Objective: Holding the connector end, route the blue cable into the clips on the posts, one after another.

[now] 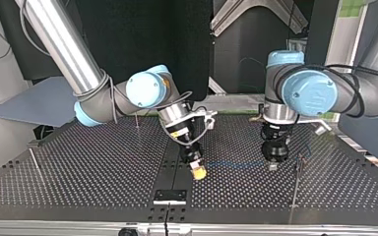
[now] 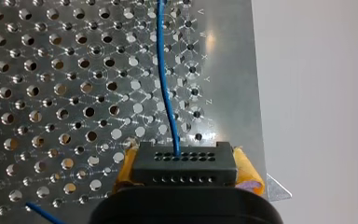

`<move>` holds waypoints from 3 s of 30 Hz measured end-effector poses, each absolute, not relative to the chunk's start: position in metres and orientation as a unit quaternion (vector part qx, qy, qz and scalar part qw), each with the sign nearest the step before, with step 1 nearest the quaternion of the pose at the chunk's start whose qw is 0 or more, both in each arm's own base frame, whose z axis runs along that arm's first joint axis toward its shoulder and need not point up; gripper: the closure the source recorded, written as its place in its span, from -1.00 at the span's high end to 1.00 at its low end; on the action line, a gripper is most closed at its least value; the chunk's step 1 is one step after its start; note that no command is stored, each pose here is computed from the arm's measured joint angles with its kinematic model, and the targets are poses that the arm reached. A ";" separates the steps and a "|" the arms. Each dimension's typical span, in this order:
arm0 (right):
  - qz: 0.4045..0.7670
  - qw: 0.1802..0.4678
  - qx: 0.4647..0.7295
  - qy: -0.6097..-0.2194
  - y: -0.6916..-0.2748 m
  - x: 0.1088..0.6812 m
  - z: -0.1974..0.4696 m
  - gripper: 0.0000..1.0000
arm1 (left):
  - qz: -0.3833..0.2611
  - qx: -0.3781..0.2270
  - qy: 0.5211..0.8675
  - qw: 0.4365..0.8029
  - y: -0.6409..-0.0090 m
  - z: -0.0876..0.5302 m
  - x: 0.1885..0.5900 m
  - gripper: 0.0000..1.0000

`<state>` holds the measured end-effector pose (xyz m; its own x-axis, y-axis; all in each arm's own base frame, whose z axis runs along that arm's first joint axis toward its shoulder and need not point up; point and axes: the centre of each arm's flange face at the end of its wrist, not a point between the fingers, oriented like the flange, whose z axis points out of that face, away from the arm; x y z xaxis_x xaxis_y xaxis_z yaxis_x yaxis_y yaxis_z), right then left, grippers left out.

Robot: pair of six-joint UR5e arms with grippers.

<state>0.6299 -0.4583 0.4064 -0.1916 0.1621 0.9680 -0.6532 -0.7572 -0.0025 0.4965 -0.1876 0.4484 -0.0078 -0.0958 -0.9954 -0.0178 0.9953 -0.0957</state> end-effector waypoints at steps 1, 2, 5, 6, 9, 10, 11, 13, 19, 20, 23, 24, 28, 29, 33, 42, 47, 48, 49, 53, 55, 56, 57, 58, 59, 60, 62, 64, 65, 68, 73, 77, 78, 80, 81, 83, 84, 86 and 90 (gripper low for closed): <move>0.741 0.275 0.574 -0.214 -0.459 0.630 0.406 -1.00 | -0.024 -0.039 0.714 0.699 -0.189 0.444 0.497 -1.00; 0.741 0.275 0.574 -0.215 -0.459 0.629 0.406 -1.00 | -0.021 -0.038 0.716 0.697 -0.190 0.442 0.498 -1.00; 0.738 0.274 0.577 -0.217 -0.460 0.628 0.405 -1.00 | -0.012 -0.040 0.720 0.692 -0.191 0.437 0.498 -1.00; 0.737 0.274 0.578 -0.218 -0.460 0.628 0.405 -1.00 | -0.010 -0.041 0.721 0.692 -0.191 0.437 0.498 -1.00; 0.736 0.274 0.580 -0.218 -0.460 0.627 0.404 -1.00 | -0.007 -0.042 0.721 0.691 -0.191 0.436 0.498 -1.00; 0.735 0.274 0.580 -0.219 -0.460 0.627 0.404 -1.00 | -0.007 -0.042 0.721 0.691 -0.191 0.436 0.498 -1.00; 0.735 0.274 0.580 -0.219 -0.460 0.627 0.404 -1.00 | -0.007 -0.041 0.721 0.691 -0.192 0.436 0.498 -1.00; 0.734 0.274 0.581 -0.219 -0.460 0.627 0.403 -1.00 | -0.009 -0.039 0.722 0.691 -0.194 0.436 0.497 -1.00; 0.729 0.274 0.587 -0.220 -0.459 0.626 0.401 -1.00 | -0.016 -0.030 0.726 0.687 -0.203 0.432 0.495 -1.00; 0.728 0.274 0.589 -0.221 -0.459 0.625 0.399 -1.00 | -0.015 -0.029 0.729 0.684 -0.204 0.429 0.496 -1.00; 0.723 0.273 0.594 -0.222 -0.458 0.625 0.395 -1.00 | -0.010 -0.027 0.738 0.675 -0.208 0.419 0.497 -1.00; 0.722 0.273 0.596 -0.223 -0.458 0.624 0.393 -1.00 | -0.007 -0.027 0.740 0.672 -0.209 0.417 0.498 -1.00; 0.715 0.272 0.604 -0.226 -0.456 0.622 0.382 -1.00 | 0.001 -0.030 0.743 0.668 -0.212 0.412 0.497 -1.00; 0.713 0.272 0.606 -0.226 -0.456 0.621 0.380 -1.00 | 0.002 -0.030 0.744 0.668 -0.213 0.412 0.497 -1.00; 0.704 0.272 0.615 -0.230 -0.455 0.618 0.367 -1.00 | 0.002 -0.029 0.744 0.667 -0.216 0.411 0.495 -1.00; 0.672 0.284 0.636 -0.254 -0.460 0.599 0.328 -1.00 | -0.007 -0.014 0.748 0.664 -0.234 0.405 0.489 -1.00; 0.652 0.286 0.651 -0.264 -0.458 0.589 0.304 -1.00 | -0.002 -0.009 0.757 0.653 -0.243 0.389 0.491 -1.00; 0.649 0.286 0.653 -0.266 -0.458 0.587 0.300 -1.00 | 0.000 -0.009 0.758 0.652 -0.244 0.388 0.491 -1.00; 0.645 0.287 0.655 -0.268 -0.457 0.585 0.296 -1.00 | 0.002 -0.010 0.758 0.652 -0.245 0.386 0.491 -1.00; 0.633 0.291 0.662 -0.277 -0.457 0.577 0.282 -1.00 | 0.006 -0.011 0.758 0.652 -0.248 0.383 0.489 -1.00; 0.627 0.292 0.666 -0.281 -0.457 0.573 0.274 -1.00 | 0.005 -0.012 0.757 0.653 -0.250 0.379 0.488 -1.00; 0.624 0.293 0.667 -0.283 -0.457 0.571 0.272 -1.00 | 0.004 -0.012 0.757 0.654 -0.251 0.377 0.487 -1.00; 0.622 0.293 0.668 -0.285 -0.458 0.569 0.269 -1.00 | 0.003 -0.011 0.756 0.654 -0.252 0.374 0.486 -1.00; 0.619 0.294 0.670 -0.287 -0.458 0.567 0.266 -1.00 | 0.002 -0.010 0.756 0.654 -0.253 0.370 0.486 -1.00; 0.617 0.294 0.671 -0.288 -0.458 0.565 0.263 -1.00 | 0.002 -0.009 0.757 0.653 -0.255 0.367 0.486 -1.00; 0.615 0.294 0.672 -0.289 -0.458 0.564 0.261 -1.00 | 0.003 -0.008 0.759 0.651 -0.256 0.362 0.486 -1.00; 0.611 0.294 0.675 -0.292 -0.457 0.561 0.256 -1.00 | 0.006 -0.002 0.766 0.643 -0.261 0.350 0.487 -1.00; 0.608 0.294 0.677 -0.294 -0.457 0.558 0.251 -1.00 | 0.009 0.005 0.773 0.635 -0.267 0.338 0.487 -1.00; 0.607 0.294 0.677 -0.295 -0.457 0.557 0.249 -1.00 | 0.009 0.007 0.775 0.631 -0.269 0.333 0.487 -1.00; 0.606 0.295 0.676 -0.297 -0.457 0.553 0.243 -1.00 | 0.008 0.008 0.780 0.626 -0.275 0.319 0.486 -1.00; 0.608 0.294 0.672 -0.304 -0.458 0.545 0.229 -1.00 | -0.001 0.004 0.779 0.627 -0.280 0.304 0.480 -1.00; 0.608 0.294 0.670 -0.308 -0.456 0.540 0.216 -1.00 | -0.004 0.009 0.783 0.623 -0.288 0.287 0.476 -1.00; 0.608 0.293 0.670 -0.309 -0.455 0.538 0.213 -1.00 | -0.003 0.011 0.785 0.620 -0.290 0.281 0.475 -1.00; 0.608 0.293 0.669 -0.310 -0.454 0.535 0.206 -1.00 | 0.001 0.016 0.791 0.612 -0.294 0.269 0.474 -1.00; 0.608 0.294 0.669 -0.310 -0.453 0.534 0.204 -1.00 | 0.003 0.016 0.792 0.611 -0.296 0.265 0.473 -1.00; 0.607 0.295 0.670 -0.309 -0.450 0.531 0.197 -1.00 | 0.005 0.014 0.792 0.611 -0.300 0.260 0.473 -1.00; 0.607 0.296 0.670 -0.309 -0.449 0.530 0.194 -1.00 | 0.006 0.013 0.791 0.611 -0.301 0.259 0.472 -1.00; 0.606 0.297 0.671 -0.308 -0.447 0.528 0.187 -1.00 | 0.007 0.012 0.791 0.612 -0.305 0.257 0.470 -1.00; 0.603 0.297 0.673 -0.309 -0.442 0.522 0.168 -1.00 | 0.003 0.010 0.788 0.616 -0.311 0.252 0.464 -1.00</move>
<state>0.5222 -0.4424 0.1682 0.0826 -0.0569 0.9950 -0.7741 -0.6325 0.0281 0.4637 -0.3105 0.2521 -0.2418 0.0194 -0.9701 0.0108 0.9998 0.0173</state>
